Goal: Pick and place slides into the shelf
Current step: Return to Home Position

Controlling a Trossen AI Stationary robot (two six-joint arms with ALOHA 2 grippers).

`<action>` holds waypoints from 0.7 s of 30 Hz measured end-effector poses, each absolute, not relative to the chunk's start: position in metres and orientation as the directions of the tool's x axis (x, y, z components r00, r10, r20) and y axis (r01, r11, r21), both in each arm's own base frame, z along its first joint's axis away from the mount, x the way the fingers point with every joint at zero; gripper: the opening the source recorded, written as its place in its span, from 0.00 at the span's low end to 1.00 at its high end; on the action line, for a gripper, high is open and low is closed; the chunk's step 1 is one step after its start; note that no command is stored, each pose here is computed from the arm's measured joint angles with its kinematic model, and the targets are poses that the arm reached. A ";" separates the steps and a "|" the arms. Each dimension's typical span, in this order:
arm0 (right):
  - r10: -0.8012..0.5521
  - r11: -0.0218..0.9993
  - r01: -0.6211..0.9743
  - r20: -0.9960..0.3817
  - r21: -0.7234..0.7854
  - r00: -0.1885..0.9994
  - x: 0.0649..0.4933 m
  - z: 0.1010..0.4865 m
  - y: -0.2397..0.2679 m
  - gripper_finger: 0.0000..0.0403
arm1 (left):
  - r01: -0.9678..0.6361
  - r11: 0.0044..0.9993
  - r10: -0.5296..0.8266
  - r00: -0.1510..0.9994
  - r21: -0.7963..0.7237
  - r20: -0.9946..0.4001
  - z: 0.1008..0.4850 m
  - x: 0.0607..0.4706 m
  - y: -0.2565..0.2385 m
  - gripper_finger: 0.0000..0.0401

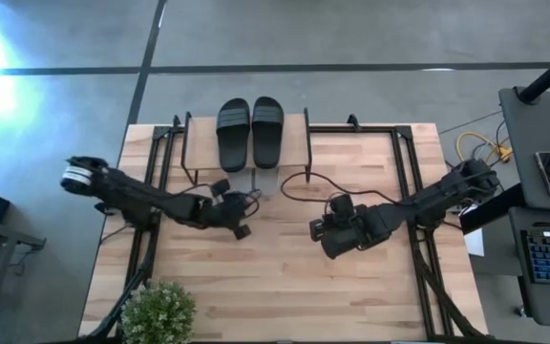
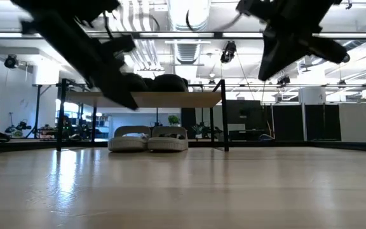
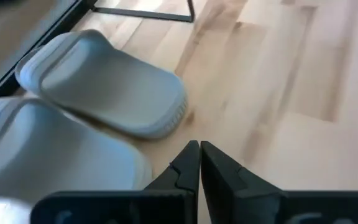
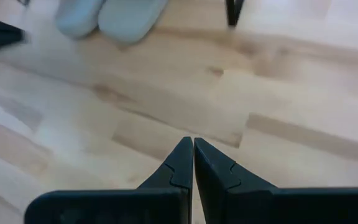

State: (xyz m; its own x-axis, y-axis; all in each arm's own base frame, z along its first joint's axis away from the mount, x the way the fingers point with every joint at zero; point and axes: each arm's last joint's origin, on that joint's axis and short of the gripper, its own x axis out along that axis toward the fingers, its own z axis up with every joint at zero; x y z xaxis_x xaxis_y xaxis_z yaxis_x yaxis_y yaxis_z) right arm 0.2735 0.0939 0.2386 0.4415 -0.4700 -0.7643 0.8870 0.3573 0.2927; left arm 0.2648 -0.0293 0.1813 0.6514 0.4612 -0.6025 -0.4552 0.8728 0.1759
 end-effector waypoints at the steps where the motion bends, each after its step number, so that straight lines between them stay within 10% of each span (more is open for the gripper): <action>1: -0.448 0.361 0.886 -0.779 0.291 0.439 0.274 0.235 0.093 0.02 | -0.454 0.876 0.450 0.652 0.162 -0.610 0.189 0.260 -0.034 0.00; 11: -0.265 0.455 0.756 -0.738 0.471 0.620 0.301 0.217 0.072 0.02 | -0.598 0.771 0.364 0.695 -0.218 -0.620 0.247 0.192 -0.054 0.00; 21: -0.353 0.508 0.778 -0.735 0.369 0.579 0.305 0.212 0.040 0.02 | -0.706 0.663 0.399 0.615 -0.250 -0.680 0.260 0.156 -0.044 0.00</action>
